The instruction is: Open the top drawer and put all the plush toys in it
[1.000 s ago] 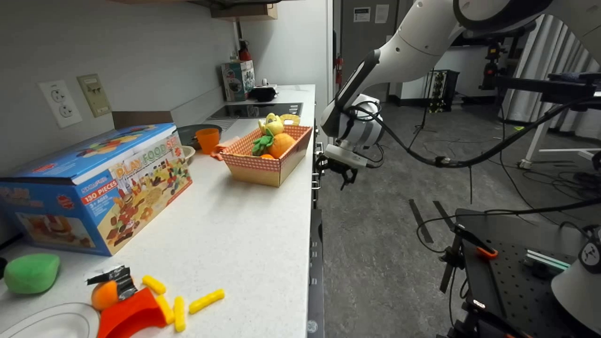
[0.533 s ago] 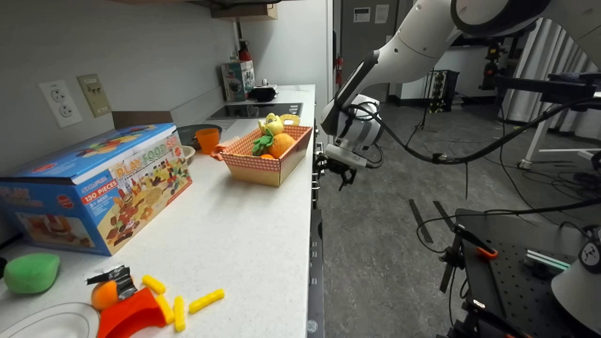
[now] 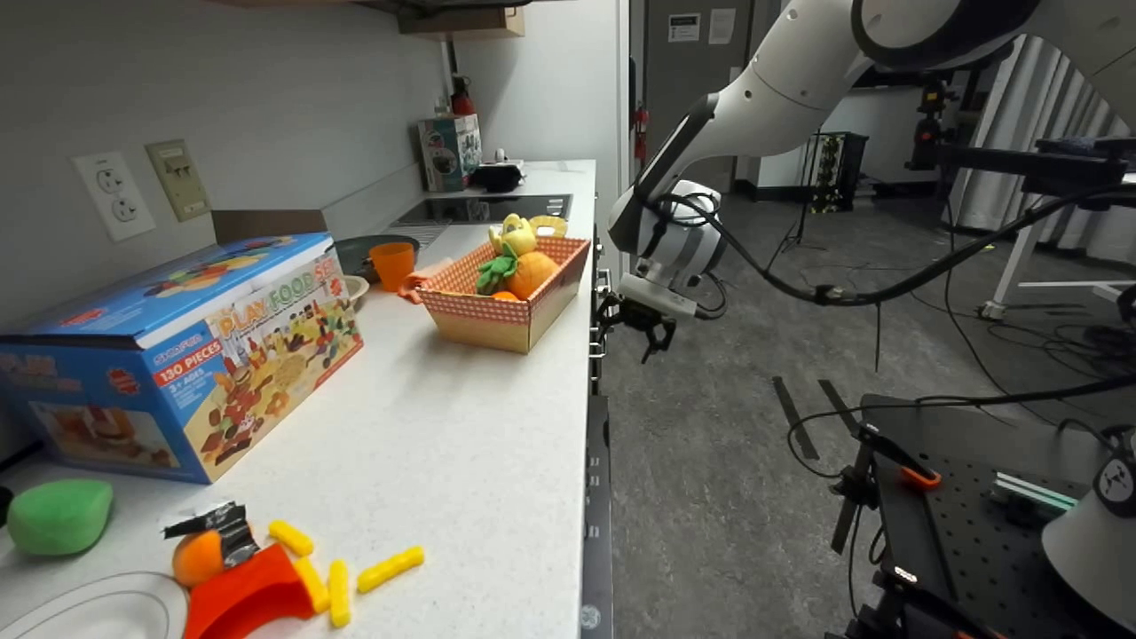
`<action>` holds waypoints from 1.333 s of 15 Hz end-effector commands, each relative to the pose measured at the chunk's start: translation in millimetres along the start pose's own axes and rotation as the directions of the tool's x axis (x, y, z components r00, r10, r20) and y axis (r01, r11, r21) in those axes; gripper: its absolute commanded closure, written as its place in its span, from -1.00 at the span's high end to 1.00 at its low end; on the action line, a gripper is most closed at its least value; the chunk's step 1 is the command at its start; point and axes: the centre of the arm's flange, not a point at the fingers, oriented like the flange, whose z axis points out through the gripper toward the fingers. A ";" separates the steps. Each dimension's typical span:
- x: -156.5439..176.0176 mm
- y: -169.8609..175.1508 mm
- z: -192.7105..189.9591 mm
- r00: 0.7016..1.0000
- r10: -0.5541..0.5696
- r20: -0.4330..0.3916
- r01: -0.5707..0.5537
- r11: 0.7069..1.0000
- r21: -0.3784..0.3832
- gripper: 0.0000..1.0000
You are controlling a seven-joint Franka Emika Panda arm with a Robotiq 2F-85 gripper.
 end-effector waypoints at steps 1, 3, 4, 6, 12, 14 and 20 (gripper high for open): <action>7.6 13.8 0.5 0.999 0.022 0.035 -0.021 0.999 -0.040 1.00; 11.1 21.1 -0.6 0.998 0.048 0.048 -0.045 0.997 -0.057 1.00; 12.6 25.1 -1.7 0.997 0.059 0.054 -0.055 0.996 -0.074 1.00; 14.2 34.5 -6.3 0.996 0.077 0.043 -0.071 0.991 -0.117 1.00; -11.7 68.8 -56.4 0.998 0.063 0.016 -0.061 0.992 -0.112 1.00; -0.2 71.9 -65.0 0.998 0.056 0.010 -0.056 0.997 -0.052 1.00; -5.2 70.5 -117.1 0.998 0.012 -0.057 -0.003 0.986 0.168 1.00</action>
